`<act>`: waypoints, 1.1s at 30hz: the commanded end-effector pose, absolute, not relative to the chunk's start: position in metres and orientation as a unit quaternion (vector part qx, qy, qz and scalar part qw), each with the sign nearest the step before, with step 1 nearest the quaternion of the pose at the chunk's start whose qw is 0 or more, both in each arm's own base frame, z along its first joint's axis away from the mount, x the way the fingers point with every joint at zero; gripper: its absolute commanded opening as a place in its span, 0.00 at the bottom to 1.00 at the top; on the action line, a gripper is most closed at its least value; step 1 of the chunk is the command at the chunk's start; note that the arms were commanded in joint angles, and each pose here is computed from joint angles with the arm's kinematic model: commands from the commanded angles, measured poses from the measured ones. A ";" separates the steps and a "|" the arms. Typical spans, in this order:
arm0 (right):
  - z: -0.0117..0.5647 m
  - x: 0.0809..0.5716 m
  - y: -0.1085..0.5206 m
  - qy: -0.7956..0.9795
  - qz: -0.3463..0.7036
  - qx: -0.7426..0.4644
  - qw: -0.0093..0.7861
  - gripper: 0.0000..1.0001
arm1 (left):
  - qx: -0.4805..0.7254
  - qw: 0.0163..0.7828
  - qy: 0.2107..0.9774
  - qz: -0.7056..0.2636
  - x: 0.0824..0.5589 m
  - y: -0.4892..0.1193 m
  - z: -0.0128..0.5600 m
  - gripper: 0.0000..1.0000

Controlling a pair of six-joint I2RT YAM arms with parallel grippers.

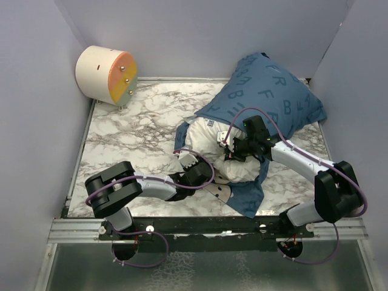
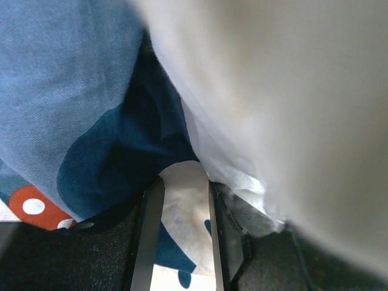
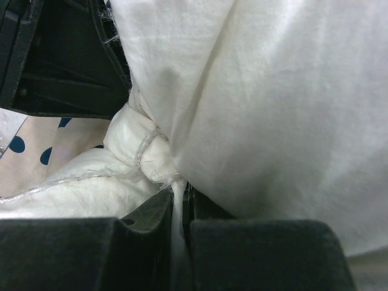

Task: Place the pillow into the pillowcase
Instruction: Stuff the pillow into the pillowcase.

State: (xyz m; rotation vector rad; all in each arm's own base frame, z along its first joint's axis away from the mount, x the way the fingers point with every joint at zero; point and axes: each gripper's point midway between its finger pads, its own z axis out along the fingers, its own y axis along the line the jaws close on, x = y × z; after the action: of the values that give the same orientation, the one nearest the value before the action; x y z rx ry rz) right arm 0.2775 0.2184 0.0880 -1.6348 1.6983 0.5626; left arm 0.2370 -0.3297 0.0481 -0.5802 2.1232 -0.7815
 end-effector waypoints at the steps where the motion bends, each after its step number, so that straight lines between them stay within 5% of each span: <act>1: 0.054 0.256 0.195 0.705 0.222 -0.611 0.283 0.03 | -0.250 0.397 0.819 -0.330 0.240 -0.335 0.065 0.38; 12: 0.053 0.256 0.195 0.705 0.223 -0.612 0.281 0.03 | -0.225 0.396 0.818 -0.352 0.228 -0.338 0.089 0.32; 24: 0.053 0.254 0.195 0.706 0.226 -0.611 0.278 0.03 | -0.240 0.382 0.831 -0.325 0.230 -0.339 0.054 0.30; 33: 0.051 0.252 0.194 0.707 0.228 -0.611 0.274 0.03 | -0.246 0.398 0.818 -0.334 0.248 -0.347 0.061 0.38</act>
State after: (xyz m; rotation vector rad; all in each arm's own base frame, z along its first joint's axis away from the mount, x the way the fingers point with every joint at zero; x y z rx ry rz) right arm 0.2765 0.2189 0.0879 -1.6357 1.6962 0.5694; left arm 0.2343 -0.3347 0.0439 -0.5679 2.1315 -0.7929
